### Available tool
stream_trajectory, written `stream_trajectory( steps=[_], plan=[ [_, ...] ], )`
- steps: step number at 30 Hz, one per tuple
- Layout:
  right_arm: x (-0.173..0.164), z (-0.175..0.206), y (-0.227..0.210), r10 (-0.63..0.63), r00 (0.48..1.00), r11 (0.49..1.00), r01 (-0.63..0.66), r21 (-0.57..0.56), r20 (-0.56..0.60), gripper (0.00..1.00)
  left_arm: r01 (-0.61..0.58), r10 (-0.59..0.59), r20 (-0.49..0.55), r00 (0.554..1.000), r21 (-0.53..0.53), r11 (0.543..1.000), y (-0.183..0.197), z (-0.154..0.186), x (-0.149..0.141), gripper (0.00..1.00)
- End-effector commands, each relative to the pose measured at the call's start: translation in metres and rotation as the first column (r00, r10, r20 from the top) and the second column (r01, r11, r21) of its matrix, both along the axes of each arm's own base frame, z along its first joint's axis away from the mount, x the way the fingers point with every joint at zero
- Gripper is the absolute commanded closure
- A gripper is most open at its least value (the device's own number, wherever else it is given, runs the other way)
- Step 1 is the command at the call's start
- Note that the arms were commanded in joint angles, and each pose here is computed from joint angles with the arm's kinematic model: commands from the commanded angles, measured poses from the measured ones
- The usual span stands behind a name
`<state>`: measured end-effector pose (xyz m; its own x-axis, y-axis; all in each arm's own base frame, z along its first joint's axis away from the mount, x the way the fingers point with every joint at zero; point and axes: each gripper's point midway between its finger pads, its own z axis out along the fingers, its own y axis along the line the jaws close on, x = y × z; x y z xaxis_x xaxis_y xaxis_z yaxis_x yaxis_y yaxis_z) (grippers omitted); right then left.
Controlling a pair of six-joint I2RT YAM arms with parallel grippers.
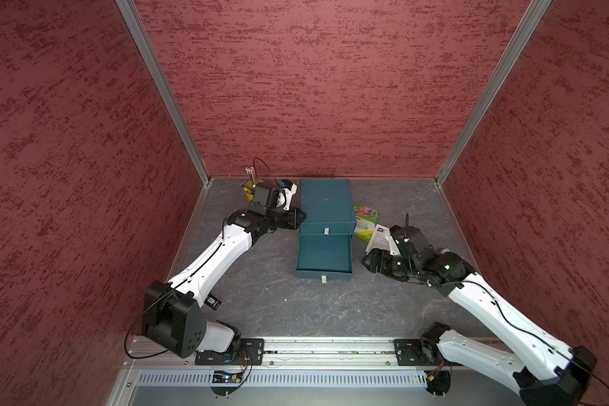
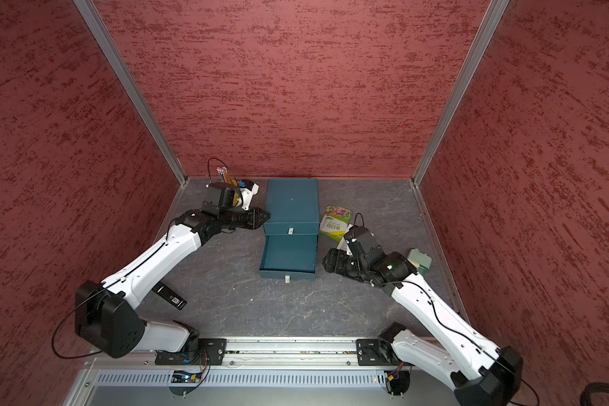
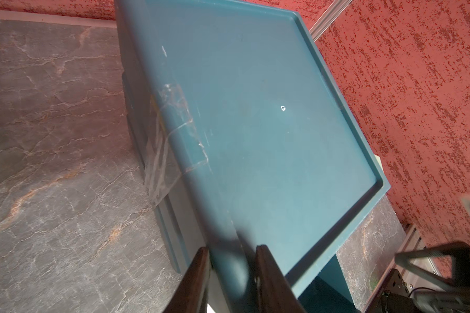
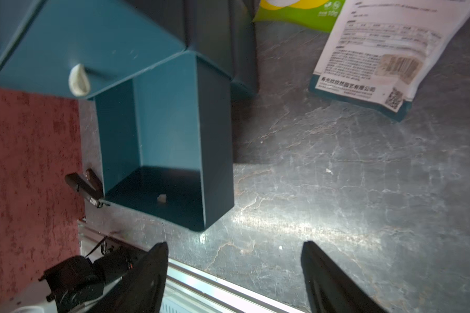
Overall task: Take the seed bags out of the drawer
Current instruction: Close the drawer in the storage box.
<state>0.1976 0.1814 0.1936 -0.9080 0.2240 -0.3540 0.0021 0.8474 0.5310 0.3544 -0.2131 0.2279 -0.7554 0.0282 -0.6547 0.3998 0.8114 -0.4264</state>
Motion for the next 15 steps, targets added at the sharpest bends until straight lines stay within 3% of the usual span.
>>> stream_trajectory(
  steps=[1,7,15],
  plan=[
    [-0.016,0.006,0.008,-0.019,1.000,0.999,0.019,-0.034,0.014,0.16,0.118,-0.088,-0.300,0.950,0.084,0.990,0.002,-0.070,-0.053,0.70],
    [-0.034,0.021,0.053,0.088,0.993,0.995,-0.085,-0.048,0.073,0.14,0.142,-0.115,-0.304,0.946,0.067,0.988,-0.005,-0.064,-0.059,0.70],
    [-0.037,-0.006,0.102,0.120,0.984,0.992,-0.114,-0.049,0.132,0.15,0.160,-0.134,-0.316,0.939,0.057,0.985,-0.014,-0.066,-0.067,0.70]
  ],
)
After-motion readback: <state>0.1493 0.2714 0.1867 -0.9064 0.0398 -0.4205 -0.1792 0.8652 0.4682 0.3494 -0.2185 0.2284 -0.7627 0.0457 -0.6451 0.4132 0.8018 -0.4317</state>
